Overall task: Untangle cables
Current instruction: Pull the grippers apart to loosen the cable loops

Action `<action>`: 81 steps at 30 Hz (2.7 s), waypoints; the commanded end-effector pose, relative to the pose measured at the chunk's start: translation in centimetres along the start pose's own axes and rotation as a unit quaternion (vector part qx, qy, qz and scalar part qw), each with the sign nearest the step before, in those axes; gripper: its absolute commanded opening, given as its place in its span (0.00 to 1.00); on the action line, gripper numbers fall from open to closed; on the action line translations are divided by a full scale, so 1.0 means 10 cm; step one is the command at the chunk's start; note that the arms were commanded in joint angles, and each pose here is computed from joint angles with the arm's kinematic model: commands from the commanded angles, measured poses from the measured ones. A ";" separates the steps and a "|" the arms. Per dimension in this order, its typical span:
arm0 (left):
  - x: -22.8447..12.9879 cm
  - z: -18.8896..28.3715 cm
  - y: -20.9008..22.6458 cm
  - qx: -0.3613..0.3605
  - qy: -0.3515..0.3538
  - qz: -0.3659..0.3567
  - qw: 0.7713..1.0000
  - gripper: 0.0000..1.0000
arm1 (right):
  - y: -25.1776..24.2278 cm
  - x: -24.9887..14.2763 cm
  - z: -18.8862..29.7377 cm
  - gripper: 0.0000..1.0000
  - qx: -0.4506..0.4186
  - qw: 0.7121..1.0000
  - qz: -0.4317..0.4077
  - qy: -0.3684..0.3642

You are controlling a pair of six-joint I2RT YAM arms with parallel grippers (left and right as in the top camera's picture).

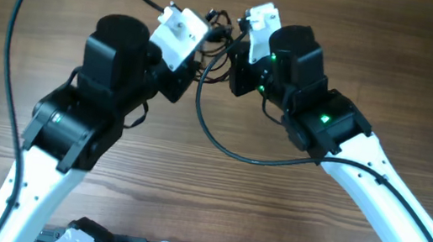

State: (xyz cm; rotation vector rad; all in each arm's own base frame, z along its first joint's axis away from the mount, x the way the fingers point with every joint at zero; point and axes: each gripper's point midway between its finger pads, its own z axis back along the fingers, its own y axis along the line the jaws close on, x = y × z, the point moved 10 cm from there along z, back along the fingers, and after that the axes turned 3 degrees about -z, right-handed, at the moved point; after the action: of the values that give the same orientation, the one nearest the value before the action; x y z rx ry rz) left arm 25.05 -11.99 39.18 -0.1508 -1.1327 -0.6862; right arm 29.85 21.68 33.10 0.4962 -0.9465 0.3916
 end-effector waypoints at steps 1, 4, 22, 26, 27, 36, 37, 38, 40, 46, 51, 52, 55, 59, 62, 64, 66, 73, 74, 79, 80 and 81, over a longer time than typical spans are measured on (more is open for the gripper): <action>0.16 0.48 0.02 0.023 -0.072 -0.001 0.997 0.04 | -0.25 -0.04 0.02 0.04 -0.132 0.991 -0.013 0.005; 0.17 0.68 0.04 0.052 -0.085 0.000 0.995 0.04 | -0.38 -0.10 0.07 0.04 -0.216 0.976 -0.036 0.013; -0.03 0.99 0.15 0.175 -0.033 0.049 0.983 0.57 | -0.03 -0.10 0.02 0.04 0.083 0.993 0.072 0.050; -0.09 0.93 0.12 0.152 -0.008 0.046 0.987 0.57 | 0.30 0.01 0.15 0.04 0.316 0.940 0.127 0.006; -0.12 0.91 0.11 0.150 0.002 0.045 0.988 0.57 | 0.35 0.04 0.19 0.04 0.354 0.925 0.136 -0.008; -0.16 0.82 0.10 0.141 0.025 0.044 0.989 0.53 | 0.05 0.13 0.06 0.05 0.113 0.989 0.094 -0.026; -0.15 0.81 0.10 0.135 0.025 0.044 0.990 0.53 | 0.06 0.16 0.09 0.04 0.114 0.988 0.096 -0.035; -0.15 0.81 0.09 0.131 0.024 0.043 0.990 0.54 | 0.07 0.18 0.12 0.04 0.116 0.988 0.097 -0.041; -0.15 0.80 0.09 0.128 0.024 0.043 0.990 0.54 | 0.08 0.21 0.16 0.29 0.118 0.988 0.088 -0.047; -0.15 0.78 0.09 0.126 0.026 0.043 0.991 0.60 | -0.03 -0.03 0.18 1.00 0.065 0.993 0.089 0.034; -0.16 0.76 0.05 0.103 0.029 0.043 0.993 0.60 | -0.26 -0.30 0.22 1.00 -0.066 0.986 0.082 0.127; -0.17 0.75 0.04 0.096 0.031 0.043 0.994 0.59 | -0.29 -0.34 0.23 1.00 -0.084 0.984 0.068 0.138; -0.22 0.67 0.00 0.069 0.054 0.044 0.995 0.59 | -0.34 -0.51 0.17 1.00 -0.109 0.976 0.027 0.188; -0.30 0.51 -0.02 0.050 0.094 0.056 0.993 0.56 | -0.39 -0.73 -0.12 1.00 -0.096 0.963 0.019 0.252; -0.34 0.41 -0.04 0.033 0.113 0.072 0.990 0.55 | -0.44 -0.95 -0.42 1.00 -0.076 0.950 0.045 0.300; -0.36 0.37 -0.06 0.021 0.123 0.074 0.989 0.57 | -0.46 -1.09 -0.60 1.00 -0.053 0.942 0.052 0.327; -0.39 0.35 -0.07 0.017 0.134 0.074 0.988 0.59 | -0.49 -1.22 -0.72 1.00 -0.046 0.935 0.044 0.349; -0.40 0.35 -0.07 0.016 0.137 0.074 0.988 0.58 | -0.51 -1.27 -0.88 1.00 -0.040 0.938 0.043 0.341; -0.40 0.35 -0.07 0.016 0.137 0.074 0.988 0.57 | -0.51 -1.25 -0.91 1.00 -0.038 0.941 0.045 0.332; -0.40 0.35 -0.07 0.016 0.137 0.074 0.988 0.57 | -0.49 -1.31 -1.17 0.94 0.003 0.951 0.036 0.307; -0.40 0.35 -0.07 0.016 0.138 0.074 0.988 0.57 | -0.49 -1.33 -1.20 0.92 0.009 0.951 0.034 0.306; -0.40 0.35 -0.07 0.016 0.138 0.074 0.987 0.57 | -0.49 -1.33 -1.22 0.91 0.012 0.952 0.033 0.305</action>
State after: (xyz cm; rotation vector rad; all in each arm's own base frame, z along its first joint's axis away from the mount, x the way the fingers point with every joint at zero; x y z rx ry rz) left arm 20.91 -9.24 36.91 -0.0885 -0.8547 -0.5422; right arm 33.30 22.54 16.47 0.2802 -0.4031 0.5577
